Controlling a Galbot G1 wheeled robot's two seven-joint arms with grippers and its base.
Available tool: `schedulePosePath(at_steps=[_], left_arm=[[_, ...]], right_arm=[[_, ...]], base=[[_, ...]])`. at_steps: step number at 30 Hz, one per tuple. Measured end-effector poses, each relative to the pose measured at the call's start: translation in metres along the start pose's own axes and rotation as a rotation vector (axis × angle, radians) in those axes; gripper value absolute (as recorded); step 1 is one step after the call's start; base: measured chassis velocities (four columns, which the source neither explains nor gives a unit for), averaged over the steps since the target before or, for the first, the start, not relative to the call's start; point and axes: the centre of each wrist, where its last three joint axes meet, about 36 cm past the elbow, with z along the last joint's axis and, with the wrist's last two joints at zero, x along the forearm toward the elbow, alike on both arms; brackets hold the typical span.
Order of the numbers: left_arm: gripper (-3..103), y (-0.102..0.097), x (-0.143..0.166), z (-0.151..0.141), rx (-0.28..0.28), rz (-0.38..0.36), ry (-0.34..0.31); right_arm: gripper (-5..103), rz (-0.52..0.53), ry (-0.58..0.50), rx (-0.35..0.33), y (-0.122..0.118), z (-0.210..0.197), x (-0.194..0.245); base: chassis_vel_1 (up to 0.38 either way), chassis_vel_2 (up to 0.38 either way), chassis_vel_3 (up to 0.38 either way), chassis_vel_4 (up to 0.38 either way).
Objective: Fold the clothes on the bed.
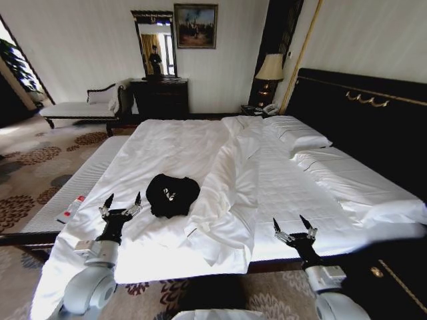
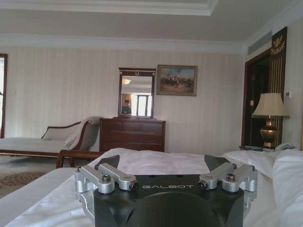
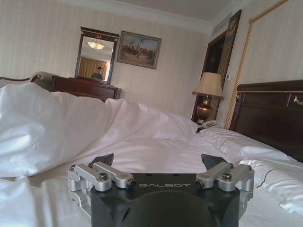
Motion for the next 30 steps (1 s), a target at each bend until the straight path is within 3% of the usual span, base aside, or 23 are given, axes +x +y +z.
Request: schedulePosePath(at_steps=[19, 30], left_arm=[[100, 0.0011, -0.0009, 0.0002, 0.004, -0.004, 0.004], [100, 0.0016, 0.0003, 0.0005, 0.003, -0.006, 0.006]], right_arm=[[100, 0.015, 0.000, 0.010, -0.0021, -0.0002, -0.0003], [100, 0.018, 0.001, 0.009, -0.0018, -0.0004, -0.0003]], base=[[-0.045, 0.072, 0.050, -0.072], [0.079, 0.163, -0.073, -0.145]])
